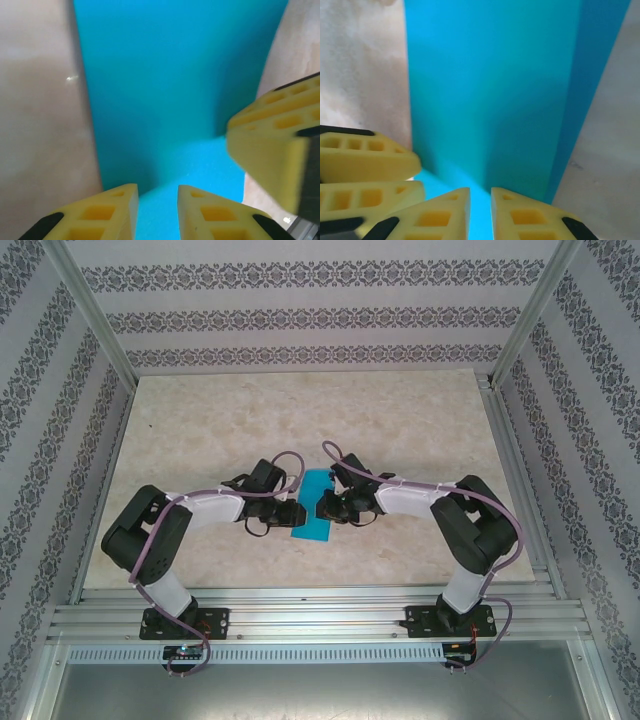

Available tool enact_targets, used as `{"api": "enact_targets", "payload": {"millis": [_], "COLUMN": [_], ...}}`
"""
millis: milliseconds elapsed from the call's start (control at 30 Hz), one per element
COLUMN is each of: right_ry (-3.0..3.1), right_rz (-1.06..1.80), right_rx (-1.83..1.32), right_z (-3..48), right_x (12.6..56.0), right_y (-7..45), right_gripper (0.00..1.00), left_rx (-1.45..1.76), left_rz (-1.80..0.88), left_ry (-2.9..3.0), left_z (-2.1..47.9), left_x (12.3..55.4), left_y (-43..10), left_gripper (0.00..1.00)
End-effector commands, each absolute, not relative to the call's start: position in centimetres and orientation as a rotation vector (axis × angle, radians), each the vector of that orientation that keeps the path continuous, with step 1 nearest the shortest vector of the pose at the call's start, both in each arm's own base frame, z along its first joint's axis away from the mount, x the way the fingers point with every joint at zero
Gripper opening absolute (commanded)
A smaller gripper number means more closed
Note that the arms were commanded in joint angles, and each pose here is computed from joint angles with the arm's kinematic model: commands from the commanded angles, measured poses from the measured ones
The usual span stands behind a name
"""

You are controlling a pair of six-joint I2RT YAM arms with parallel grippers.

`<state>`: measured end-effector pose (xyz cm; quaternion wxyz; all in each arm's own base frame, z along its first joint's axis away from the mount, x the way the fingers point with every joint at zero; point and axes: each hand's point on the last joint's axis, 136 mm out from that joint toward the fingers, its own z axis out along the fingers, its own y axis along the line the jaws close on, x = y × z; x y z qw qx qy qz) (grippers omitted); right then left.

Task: Fold a paper plane with a square sheet of paper (fold left side to right side)
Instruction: Hold the square sheet of paper at the center of the table.

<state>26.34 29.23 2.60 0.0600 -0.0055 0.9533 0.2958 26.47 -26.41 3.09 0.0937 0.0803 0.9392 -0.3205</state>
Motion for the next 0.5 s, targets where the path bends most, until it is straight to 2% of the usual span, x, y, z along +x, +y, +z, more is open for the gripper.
{"api": "enact_targets", "payload": {"millis": [0,233,467], "right_ry": [2.946,3.019,3.036], "right_rz": [0.783,0.628,0.592], "right_rx": [-0.013,-0.042,-0.058], "right_z": [0.7,-1.2,-1.6], "right_x": [25.4,24.6,24.6], "right_y": [28.0,26.1,25.9], "right_gripper": [0.19,0.18,0.18], "left_rx": [0.219,0.226,0.156], "left_rz": [-1.01,-1.037,-0.976], "left_ry": [2.748,2.709,2.73], "left_z": [4.7,5.9,4.1], "left_x": [28.0,30.8,34.2], "left_y": [-27.7,-29.5,-29.1], "left_gripper": [0.29,0.33,0.3]}}
